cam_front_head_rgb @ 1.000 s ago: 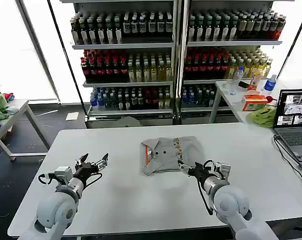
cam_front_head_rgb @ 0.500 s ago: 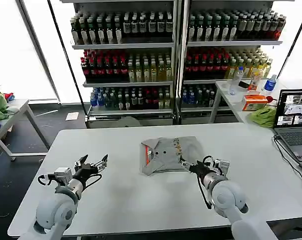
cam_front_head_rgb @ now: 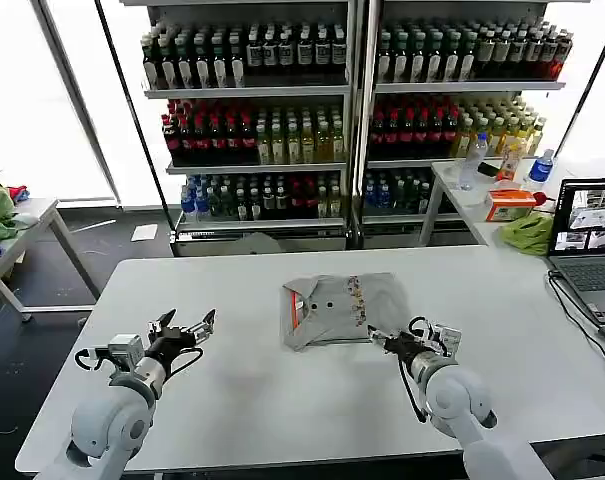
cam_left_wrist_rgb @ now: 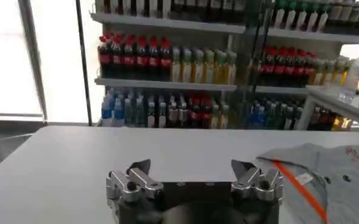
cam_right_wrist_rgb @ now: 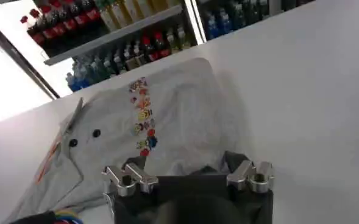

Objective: Fold and organize the clothes.

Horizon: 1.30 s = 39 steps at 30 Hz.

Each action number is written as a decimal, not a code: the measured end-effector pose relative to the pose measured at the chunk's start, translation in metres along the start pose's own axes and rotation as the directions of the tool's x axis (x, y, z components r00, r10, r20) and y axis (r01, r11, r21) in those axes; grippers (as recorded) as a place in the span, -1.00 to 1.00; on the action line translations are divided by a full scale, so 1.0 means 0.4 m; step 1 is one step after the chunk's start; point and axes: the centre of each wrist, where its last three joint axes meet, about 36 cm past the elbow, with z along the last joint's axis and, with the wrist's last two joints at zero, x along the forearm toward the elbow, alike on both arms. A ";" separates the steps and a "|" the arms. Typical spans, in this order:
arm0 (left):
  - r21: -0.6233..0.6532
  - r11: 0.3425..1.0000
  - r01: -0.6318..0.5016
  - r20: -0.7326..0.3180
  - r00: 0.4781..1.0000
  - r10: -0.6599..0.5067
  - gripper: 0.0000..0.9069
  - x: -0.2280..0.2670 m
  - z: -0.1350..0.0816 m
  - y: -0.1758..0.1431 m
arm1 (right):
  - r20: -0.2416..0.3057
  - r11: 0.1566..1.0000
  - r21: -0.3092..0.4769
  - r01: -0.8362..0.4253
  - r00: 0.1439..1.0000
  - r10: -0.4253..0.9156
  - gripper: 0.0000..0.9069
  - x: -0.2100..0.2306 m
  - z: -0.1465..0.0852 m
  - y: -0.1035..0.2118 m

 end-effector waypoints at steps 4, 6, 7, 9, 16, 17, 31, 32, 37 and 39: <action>0.001 1.000 -0.001 0.002 1.000 0.001 1.00 0.002 -0.002 -0.001 | 0.000 1.000 -0.010 -0.007 1.000 0.007 1.00 0.001 -0.004 -0.006; -0.001 1.000 0.001 0.003 1.000 -0.001 1.00 0.004 -0.005 0.001 | 0.009 1.000 -0.014 -0.006 1.000 0.006 1.00 0.005 -0.011 -0.006; -0.002 1.000 0.002 0.003 1.000 -0.002 1.00 0.006 -0.005 0.002 | 0.019 1.000 -0.012 -0.004 1.000 0.004 1.00 0.010 -0.018 -0.004; -0.002 1.000 0.002 0.004 1.000 -0.002 1.00 0.009 -0.006 0.002 | 0.046 1.000 0.001 0.002 0.999 -0.002 1.00 0.019 -0.034 0.004; 0.006 1.000 -0.001 0.004 1.000 0.001 1.00 0.021 -0.003 -0.007 | 0.163 0.993 0.115 0.003 0.986 -0.022 1.00 0.023 -0.102 0.053; 0.006 1.000 -0.001 0.005 1.000 0.001 1.00 0.023 -0.003 -0.007 | 0.178 0.991 0.134 0.001 0.984 -0.025 1.00 0.020 -0.112 0.061; 0.007 1.000 0.012 0.002 1.000 -0.012 1.00 0.045 0.003 0.002 | 0.209 0.961 0.269 -0.057 0.978 0.000 1.00 -0.142 -0.207 0.175; 0.007 1.000 0.012 0.002 1.000 -0.012 1.00 0.045 0.002 0.002 | 0.201 0.960 0.274 -0.061 0.980 0.005 1.00 -0.156 -0.205 0.181; 0.007 1.000 0.011 -0.001 1.000 -0.011 1.00 0.040 0.003 0.003 | 0.172 0.949 0.306 -0.081 0.985 0.029 1.00 -0.210 -0.186 0.207; 0.008 1.000 0.010 -0.001 1.000 -0.010 1.00 0.036 0.003 0.002 | 0.162 0.946 0.314 -0.085 0.986 0.035 1.00 -0.223 -0.177 0.214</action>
